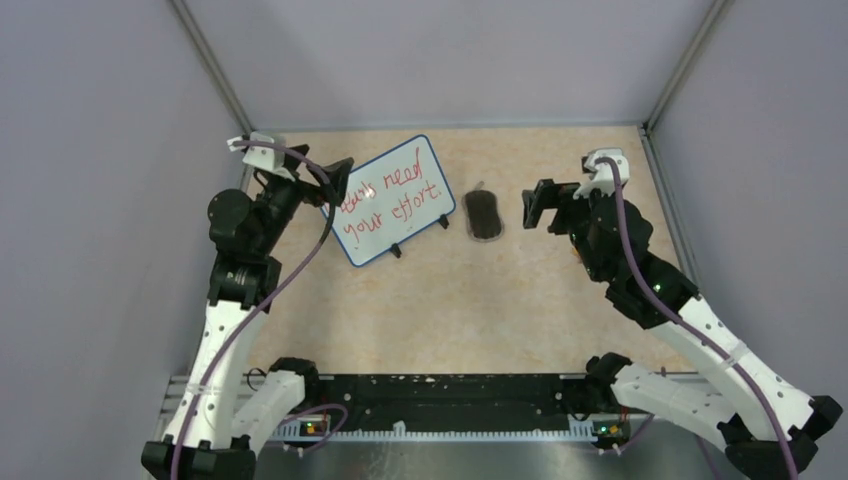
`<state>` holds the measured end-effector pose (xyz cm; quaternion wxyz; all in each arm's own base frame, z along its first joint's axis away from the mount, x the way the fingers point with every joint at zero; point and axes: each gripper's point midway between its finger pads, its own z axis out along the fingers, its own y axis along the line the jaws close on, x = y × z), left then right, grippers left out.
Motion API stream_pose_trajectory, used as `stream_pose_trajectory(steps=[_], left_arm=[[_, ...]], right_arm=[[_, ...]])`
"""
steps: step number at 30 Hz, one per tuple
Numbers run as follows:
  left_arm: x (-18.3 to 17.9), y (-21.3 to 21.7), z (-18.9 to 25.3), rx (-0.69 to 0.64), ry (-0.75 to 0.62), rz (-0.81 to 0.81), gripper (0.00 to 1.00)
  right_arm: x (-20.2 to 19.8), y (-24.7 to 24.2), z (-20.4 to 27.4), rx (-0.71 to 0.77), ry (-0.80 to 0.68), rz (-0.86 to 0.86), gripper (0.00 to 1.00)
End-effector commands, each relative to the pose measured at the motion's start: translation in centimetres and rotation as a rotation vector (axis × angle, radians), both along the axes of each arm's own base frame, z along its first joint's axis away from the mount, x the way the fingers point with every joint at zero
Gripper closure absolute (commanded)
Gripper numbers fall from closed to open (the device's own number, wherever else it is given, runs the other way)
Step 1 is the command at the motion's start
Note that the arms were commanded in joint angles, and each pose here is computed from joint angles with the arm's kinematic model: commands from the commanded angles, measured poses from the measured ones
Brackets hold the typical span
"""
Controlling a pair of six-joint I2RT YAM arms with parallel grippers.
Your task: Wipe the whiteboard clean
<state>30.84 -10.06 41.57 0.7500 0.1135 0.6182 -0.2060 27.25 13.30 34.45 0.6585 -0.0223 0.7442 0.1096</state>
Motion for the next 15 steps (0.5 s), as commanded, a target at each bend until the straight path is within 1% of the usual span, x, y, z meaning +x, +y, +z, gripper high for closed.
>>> stream_pose_trajectory(steps=[1,4,8,9,12,15], left_arm=[[1.2,-0.2,1.9,-0.027,-0.059,-0.002,0.01],[2.6,-0.5,0.8,-0.027,-0.018,-0.007,0.01],[4.4,-0.5,-0.9,-0.028,0.08,0.008,0.01],[5.0,-0.6,-1.5,-0.025,0.112,0.01,0.01],[5.9,-0.8,-2.2,-0.018,0.162,0.009,0.01],[6.9,-0.9,-3.0,-0.019,0.199,0.01,0.01]], right_arm=[[1.0,0.8,-0.7,0.012,0.036,-0.026,0.01],[2.1,2.2,-2.2,-0.015,0.088,-0.017,0.01],[4.3,5.5,-5.2,-0.032,0.189,0.02,0.01],[5.0,6.6,-6.5,-0.024,0.224,0.027,0.01],[6.5,9.0,-8.5,0.014,0.27,0.057,0.01],[8.7,10.4,-10.7,0.123,0.363,0.097,0.01]])
